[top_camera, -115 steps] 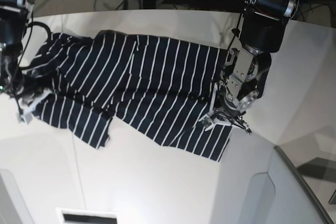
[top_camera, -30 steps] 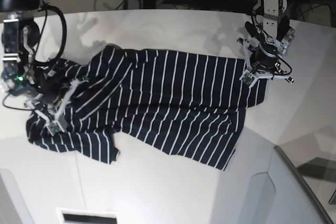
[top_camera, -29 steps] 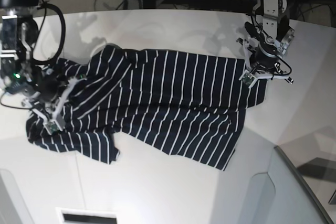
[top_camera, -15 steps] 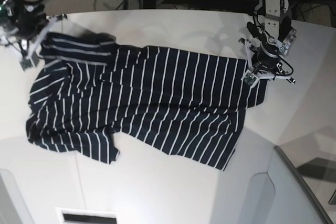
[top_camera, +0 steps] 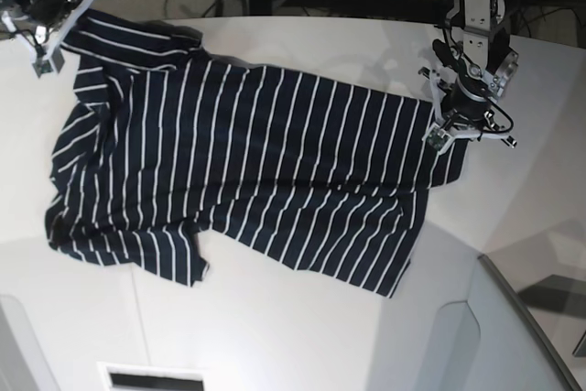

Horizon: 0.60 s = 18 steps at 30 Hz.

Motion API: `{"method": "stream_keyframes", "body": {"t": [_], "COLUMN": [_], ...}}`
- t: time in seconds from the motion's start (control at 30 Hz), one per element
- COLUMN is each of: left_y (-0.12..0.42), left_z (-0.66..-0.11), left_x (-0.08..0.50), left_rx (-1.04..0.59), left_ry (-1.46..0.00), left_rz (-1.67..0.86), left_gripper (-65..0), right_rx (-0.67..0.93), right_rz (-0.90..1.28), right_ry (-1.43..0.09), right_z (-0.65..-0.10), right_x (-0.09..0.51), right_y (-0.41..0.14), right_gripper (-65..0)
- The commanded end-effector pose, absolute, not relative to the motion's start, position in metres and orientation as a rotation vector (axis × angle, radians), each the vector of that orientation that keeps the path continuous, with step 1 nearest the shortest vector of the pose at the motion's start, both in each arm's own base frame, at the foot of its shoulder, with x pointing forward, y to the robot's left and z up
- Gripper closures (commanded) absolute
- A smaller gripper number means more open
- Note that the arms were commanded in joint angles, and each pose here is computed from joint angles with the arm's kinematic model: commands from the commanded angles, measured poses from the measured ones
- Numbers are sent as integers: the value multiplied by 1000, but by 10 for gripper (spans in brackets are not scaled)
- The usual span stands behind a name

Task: Layout the t-shirt on the table in an organized manner, then fold the t-shirt properly
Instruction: 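Pull the collar end with the right gripper away from the left gripper, then regrasp the shirt edges with both grippers and tug them apart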

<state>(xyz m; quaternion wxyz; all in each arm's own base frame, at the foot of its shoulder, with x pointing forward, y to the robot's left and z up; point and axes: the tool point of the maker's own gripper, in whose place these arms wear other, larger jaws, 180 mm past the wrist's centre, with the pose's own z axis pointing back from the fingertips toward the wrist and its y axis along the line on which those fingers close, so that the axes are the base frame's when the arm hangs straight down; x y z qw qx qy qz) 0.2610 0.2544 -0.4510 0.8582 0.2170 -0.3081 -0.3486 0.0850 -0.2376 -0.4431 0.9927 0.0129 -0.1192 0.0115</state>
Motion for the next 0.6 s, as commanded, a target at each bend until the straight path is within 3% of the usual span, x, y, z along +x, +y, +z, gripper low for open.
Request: {"method": "stream_keyframes", "body": {"t": [0.0, 0.3, 0.37, 0.5, 0.57], "left_y": [261, 267, 265, 256, 249], "left_z": [-441, -440, -440, -440, -442], "left_x": [268, 265, 266, 269, 270], "left_rx": [488, 501, 497, 483, 468], "left_ry": [-673, -665, -668, -681, -689], "left_rz": [-737, -746, -744, -745, -732], "left_gripper": [0, 0, 0, 0, 0], "right_rx": [-10, -44, -50, -77, -92], "right_rz": [-4, -92, -79, -39, -20], "right_ry": [-226, -199, -220, -304, -355], "right_z": [-442, -445, -439, -417, -405], "right_x": [78, 66, 71, 92, 105], "right_y": [-254, -279, -278, -276, -275], "right_gripper": [0, -9, -68, -245, -291]}}
